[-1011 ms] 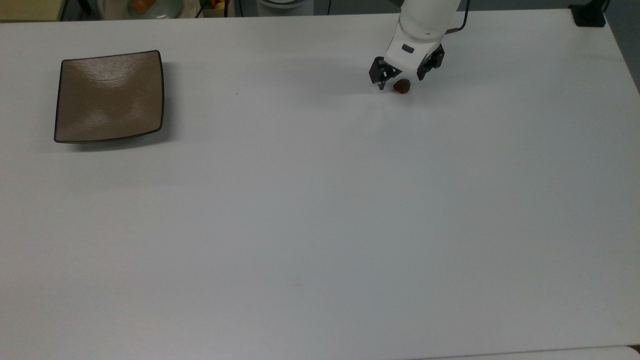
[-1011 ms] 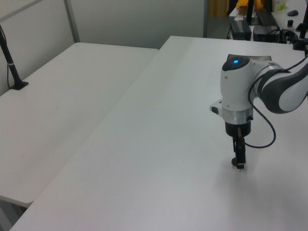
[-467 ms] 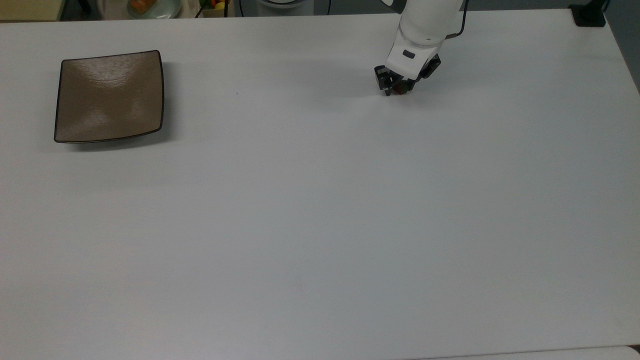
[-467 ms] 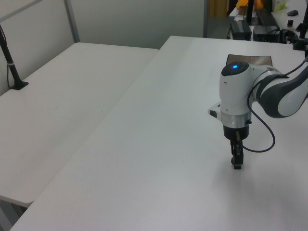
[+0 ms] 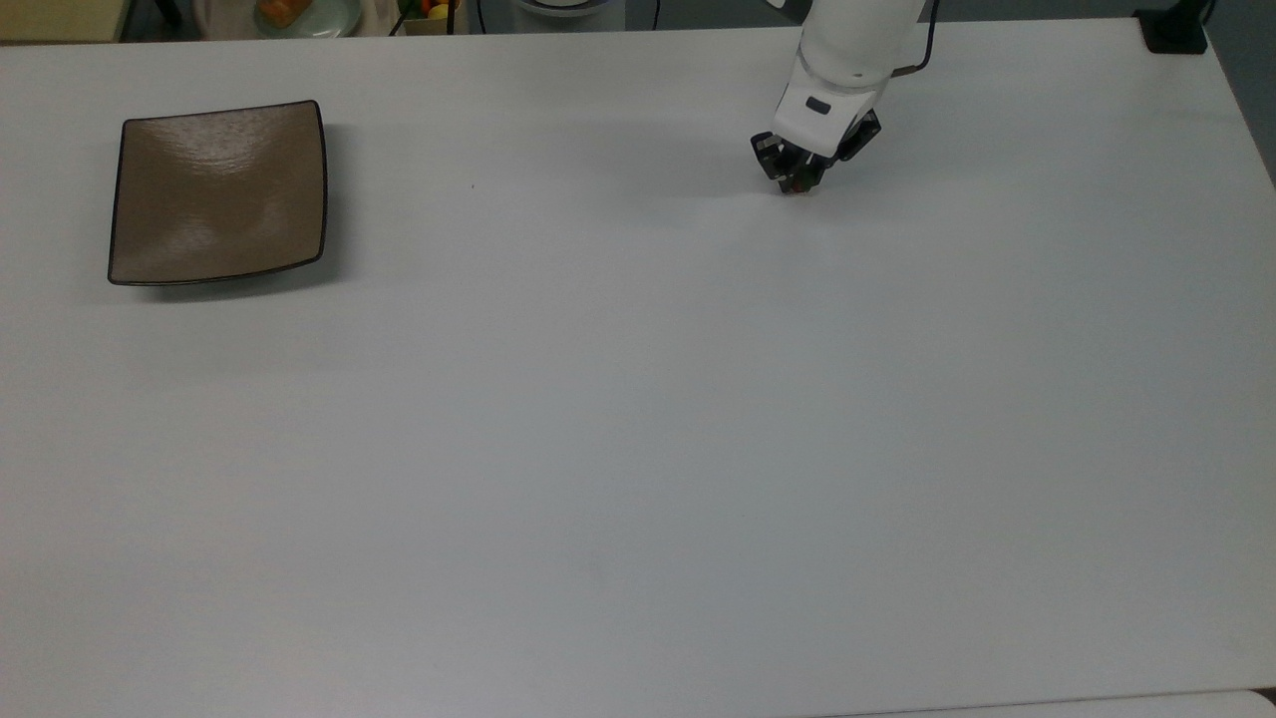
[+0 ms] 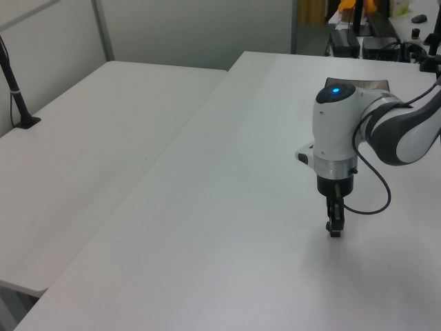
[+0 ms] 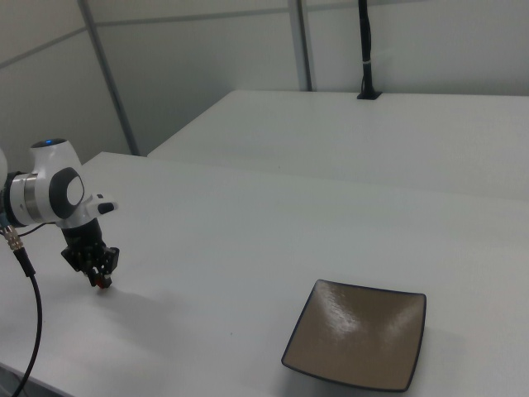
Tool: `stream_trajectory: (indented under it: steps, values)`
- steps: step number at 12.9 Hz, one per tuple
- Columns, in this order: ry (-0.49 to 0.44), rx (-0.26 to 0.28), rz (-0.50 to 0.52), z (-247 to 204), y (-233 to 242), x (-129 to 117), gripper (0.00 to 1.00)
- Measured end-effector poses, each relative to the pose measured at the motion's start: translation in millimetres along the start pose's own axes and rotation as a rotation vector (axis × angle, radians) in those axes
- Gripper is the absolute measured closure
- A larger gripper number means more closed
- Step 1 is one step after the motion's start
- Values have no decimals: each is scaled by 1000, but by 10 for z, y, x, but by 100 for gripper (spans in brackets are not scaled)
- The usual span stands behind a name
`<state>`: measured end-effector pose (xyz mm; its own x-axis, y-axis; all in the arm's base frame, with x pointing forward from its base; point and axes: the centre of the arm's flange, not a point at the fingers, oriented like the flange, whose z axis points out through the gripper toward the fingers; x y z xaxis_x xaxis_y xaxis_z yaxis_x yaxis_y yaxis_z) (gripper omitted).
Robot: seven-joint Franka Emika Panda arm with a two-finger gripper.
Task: Strawberries on a ceramic plate
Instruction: 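Close the gripper on the red strawberry and lift it, then carry the strawberry over the brown ceramic plate and lower it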
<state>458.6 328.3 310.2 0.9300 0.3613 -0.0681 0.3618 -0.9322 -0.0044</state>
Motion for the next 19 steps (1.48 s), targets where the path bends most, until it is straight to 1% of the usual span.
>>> stream_trajectory:
  steps: [2, 4, 6, 7, 11, 14, 16, 18, 19]
  values:
    - [15, 0, 8, -129, 28, 50, 67]
    - [18, -9, 27, -364, 116, 112, 67]
    - [25, -12, 68, -760, 278, 182, 67]
    - [30, -7, 104, -1042, 418, 212, 67]
    - [22, 23, 205, -1803, 963, 226, 67]
    - [31, 40, 212, -2257, 1385, 110, 67]
    - [33, 40, 189, -2482, 1669, -53, 67]
    - [35, 39, 155, -2582, 1834, -149, 67]
    - [40, 39, 137, -2631, 1989, -200, 67]
